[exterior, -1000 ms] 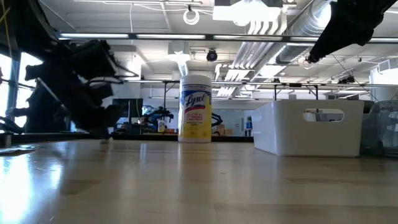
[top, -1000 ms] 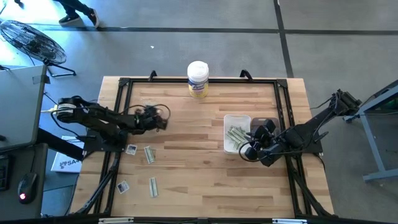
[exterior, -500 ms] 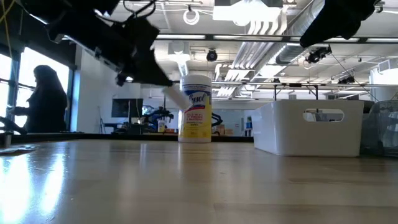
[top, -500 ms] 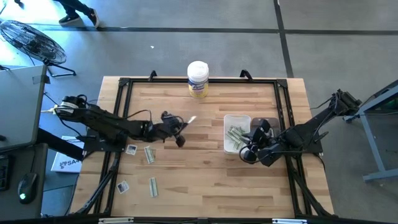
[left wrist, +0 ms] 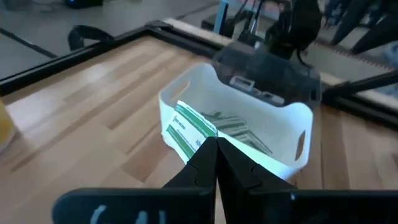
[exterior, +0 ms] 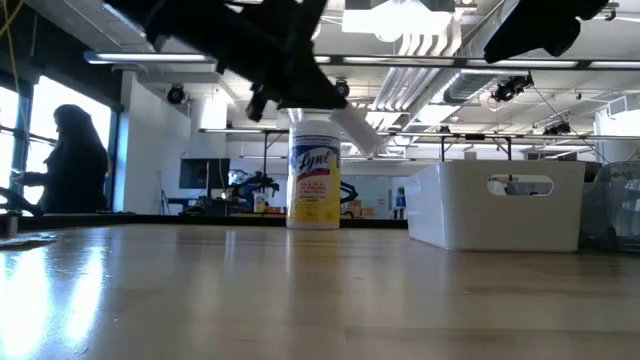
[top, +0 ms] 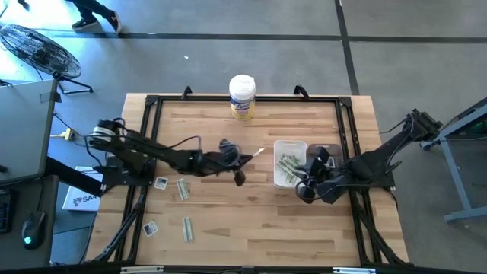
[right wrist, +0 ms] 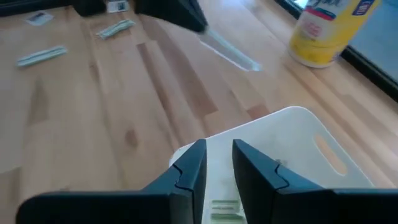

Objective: Pick & Place First Aid Supplies
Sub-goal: Put the green bandage pack into the white bin

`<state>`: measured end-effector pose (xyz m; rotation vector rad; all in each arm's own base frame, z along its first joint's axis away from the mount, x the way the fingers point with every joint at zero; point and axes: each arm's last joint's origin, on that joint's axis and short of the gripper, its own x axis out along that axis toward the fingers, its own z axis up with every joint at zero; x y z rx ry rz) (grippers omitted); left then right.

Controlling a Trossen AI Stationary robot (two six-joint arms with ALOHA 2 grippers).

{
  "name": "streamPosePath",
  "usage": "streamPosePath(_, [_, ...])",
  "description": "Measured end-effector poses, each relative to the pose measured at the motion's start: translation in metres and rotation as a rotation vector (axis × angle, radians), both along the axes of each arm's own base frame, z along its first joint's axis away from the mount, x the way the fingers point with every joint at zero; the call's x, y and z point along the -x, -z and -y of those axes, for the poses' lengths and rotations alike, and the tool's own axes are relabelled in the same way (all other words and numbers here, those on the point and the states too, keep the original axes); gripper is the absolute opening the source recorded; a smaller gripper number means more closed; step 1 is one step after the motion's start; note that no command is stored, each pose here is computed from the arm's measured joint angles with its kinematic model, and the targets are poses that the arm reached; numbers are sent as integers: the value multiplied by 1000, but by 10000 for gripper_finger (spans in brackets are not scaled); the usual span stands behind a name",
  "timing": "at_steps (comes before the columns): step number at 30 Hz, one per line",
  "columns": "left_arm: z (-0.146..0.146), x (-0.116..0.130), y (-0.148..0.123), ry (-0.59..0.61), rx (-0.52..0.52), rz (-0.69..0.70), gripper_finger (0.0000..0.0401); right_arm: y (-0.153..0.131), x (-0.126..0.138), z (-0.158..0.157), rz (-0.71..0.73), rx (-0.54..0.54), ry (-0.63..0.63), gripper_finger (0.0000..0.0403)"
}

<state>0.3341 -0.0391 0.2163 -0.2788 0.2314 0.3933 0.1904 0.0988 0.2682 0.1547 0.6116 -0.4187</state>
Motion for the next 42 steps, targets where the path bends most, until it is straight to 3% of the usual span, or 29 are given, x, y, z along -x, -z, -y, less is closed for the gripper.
streamPosePath(5, [6,-36,-7,13,-31,-71,0,-4,7,-7,-13,-49,-79,71])
streamPosePath(14, [9,-97,-15,6,-56,-106,0,-3,14,-18,-26,-45,-141,71])
streamPosePath(21, [5,-129,1,12,-46,-152,0,-3,16,-21,-24,-43,-156,71])
streamPosePath(28, [7,-141,24,24,-42,-187,3,-4,16,-21,-15,-41,-150,71])
streamPosePath(33, [7,-141,25,22,-20,-186,17,-4,15,-21,1,-26,-133,71])
streamPosePath(42, [10,-142,25,117,22,-179,71,-5,15,-21,9,-25,-128,71])
